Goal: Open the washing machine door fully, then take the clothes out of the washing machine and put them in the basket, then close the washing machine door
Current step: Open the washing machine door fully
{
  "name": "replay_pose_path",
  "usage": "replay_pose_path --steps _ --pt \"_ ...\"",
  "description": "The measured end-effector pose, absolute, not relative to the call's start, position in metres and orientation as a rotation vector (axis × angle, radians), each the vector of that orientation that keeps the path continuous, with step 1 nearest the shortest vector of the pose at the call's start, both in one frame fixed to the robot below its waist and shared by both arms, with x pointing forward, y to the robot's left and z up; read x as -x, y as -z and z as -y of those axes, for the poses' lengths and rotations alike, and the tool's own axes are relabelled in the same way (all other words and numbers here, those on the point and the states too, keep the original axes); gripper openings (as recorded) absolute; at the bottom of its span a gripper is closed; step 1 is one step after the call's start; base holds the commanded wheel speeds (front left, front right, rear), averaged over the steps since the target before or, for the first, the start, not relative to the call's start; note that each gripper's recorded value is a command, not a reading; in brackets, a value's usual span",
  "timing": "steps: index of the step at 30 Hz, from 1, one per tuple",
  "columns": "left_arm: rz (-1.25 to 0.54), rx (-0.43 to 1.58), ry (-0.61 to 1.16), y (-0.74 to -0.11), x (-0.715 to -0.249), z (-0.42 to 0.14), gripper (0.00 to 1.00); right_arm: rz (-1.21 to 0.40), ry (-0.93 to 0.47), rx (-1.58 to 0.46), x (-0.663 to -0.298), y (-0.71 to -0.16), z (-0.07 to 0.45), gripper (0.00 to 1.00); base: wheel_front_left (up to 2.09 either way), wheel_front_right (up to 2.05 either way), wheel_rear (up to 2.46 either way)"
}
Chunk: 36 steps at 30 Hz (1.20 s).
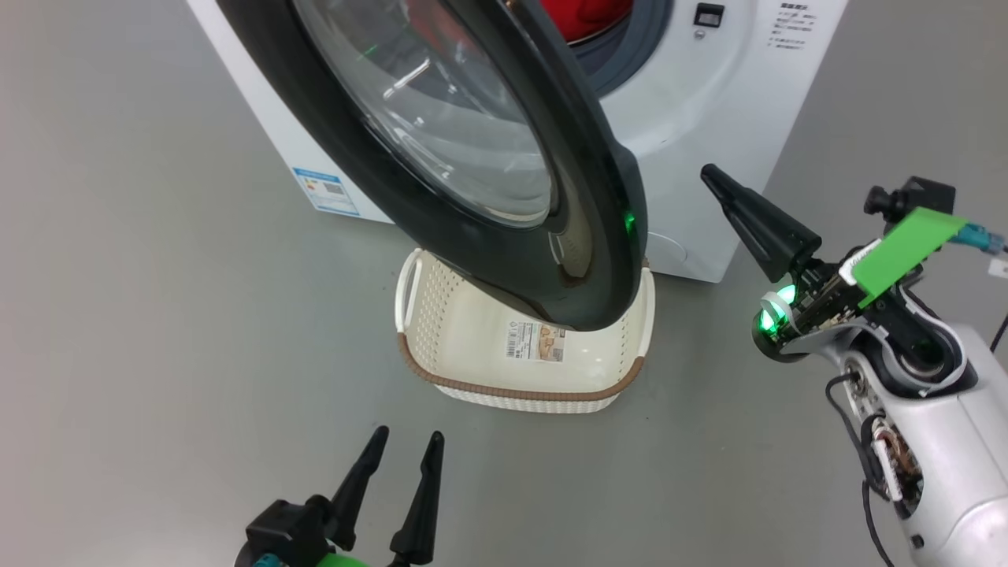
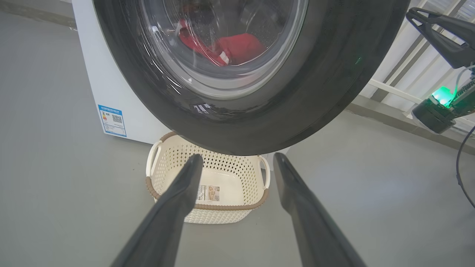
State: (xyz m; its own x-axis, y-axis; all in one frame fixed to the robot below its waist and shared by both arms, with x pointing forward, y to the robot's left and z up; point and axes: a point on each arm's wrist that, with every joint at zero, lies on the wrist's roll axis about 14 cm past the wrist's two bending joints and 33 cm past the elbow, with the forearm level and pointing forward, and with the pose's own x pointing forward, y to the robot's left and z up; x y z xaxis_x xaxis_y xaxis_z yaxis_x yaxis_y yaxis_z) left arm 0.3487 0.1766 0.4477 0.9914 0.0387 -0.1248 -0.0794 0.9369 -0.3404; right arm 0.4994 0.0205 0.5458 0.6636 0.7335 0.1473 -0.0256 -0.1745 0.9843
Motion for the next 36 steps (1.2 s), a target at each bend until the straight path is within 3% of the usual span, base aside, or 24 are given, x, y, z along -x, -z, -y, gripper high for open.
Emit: replay_pose_path --steps 5,19,36 --pt "-0.126 0.364 -0.069 -0.445 -0.346 -0.177 1.0 -0.717 -0.827 -1.602 -0.502 -0.539 -0.039 0.0 0.0 0.0 0.0" --pt "-0.122 0.376 -0.08 -0.448 -0.342 -0.176 1.0 -0.837 -0.903 -1.586 -0.498 -0.531 -0.068 0.0 0.0 0.0 0.0" --pt "-0.055 0.368 -0.147 -0.467 -0.325 -0.198 1.0 -0.957 -1.027 -1.49 -0.454 -0.537 -0.111 0.0 0.0 0.0 0.0"
